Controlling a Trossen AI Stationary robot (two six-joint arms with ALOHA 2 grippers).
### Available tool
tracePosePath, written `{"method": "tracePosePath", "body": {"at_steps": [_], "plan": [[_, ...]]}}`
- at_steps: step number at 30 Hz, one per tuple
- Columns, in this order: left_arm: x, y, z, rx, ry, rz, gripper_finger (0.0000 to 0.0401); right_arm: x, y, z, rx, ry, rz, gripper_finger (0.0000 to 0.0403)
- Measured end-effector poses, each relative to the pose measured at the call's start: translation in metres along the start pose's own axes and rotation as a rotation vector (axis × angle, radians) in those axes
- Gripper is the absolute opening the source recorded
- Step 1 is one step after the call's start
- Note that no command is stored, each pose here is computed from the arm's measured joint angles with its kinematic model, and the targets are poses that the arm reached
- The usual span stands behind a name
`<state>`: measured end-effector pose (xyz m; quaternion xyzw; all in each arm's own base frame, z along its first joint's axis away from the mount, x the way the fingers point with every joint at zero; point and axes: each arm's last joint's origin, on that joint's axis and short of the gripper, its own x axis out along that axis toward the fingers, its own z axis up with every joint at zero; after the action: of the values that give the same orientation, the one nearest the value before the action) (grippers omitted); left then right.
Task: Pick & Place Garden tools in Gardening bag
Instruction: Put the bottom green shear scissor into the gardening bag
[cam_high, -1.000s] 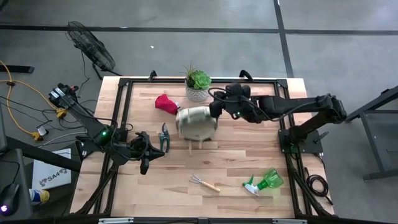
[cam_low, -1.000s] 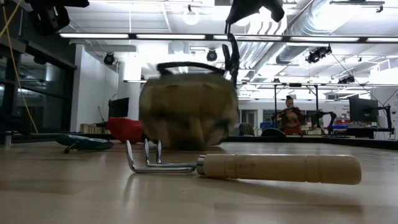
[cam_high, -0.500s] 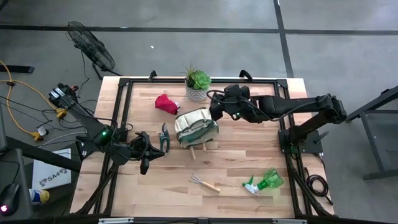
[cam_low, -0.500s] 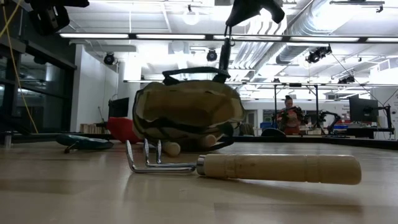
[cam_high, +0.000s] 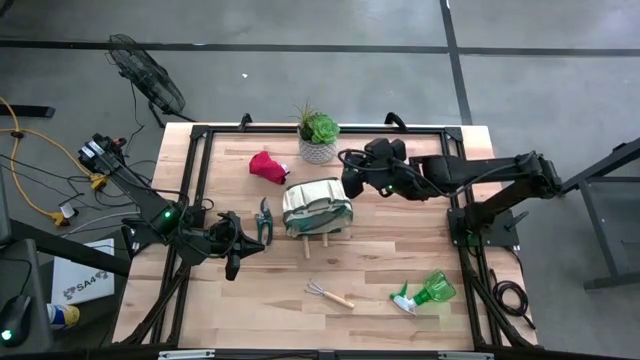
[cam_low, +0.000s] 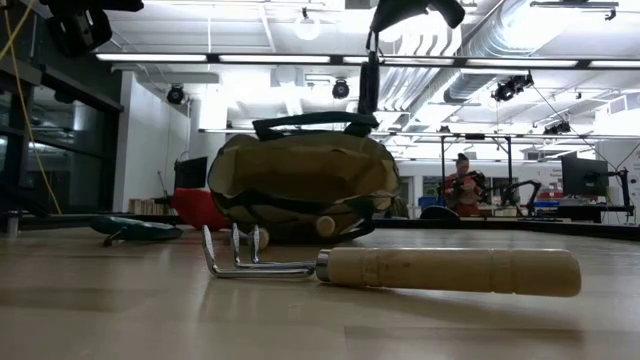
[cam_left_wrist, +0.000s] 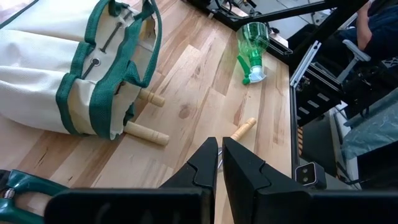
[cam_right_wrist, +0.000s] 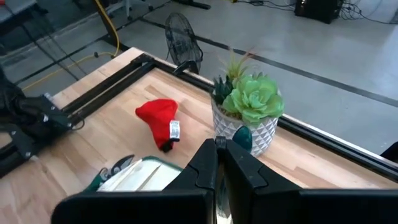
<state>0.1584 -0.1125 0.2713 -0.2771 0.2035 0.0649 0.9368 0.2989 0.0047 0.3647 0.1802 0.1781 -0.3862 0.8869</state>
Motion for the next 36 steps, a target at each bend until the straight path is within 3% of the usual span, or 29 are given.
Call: {"method": "tracePosePath", "body": {"at_steps": [20, 36], "plan": [[0.0, 0.0, 0.0, -0.003, 0.001, -0.001, 0.0022, -0.015, -0.003, -0.024, -0.056, 0.107, -0.09, 0.0004], [0.0, 0.0, 0.0, -0.004, 0.001, -0.001, 0.0022, -0.03, 0.003, -0.042, 0.045, 0.325, 0.01, 0.0004]]}}
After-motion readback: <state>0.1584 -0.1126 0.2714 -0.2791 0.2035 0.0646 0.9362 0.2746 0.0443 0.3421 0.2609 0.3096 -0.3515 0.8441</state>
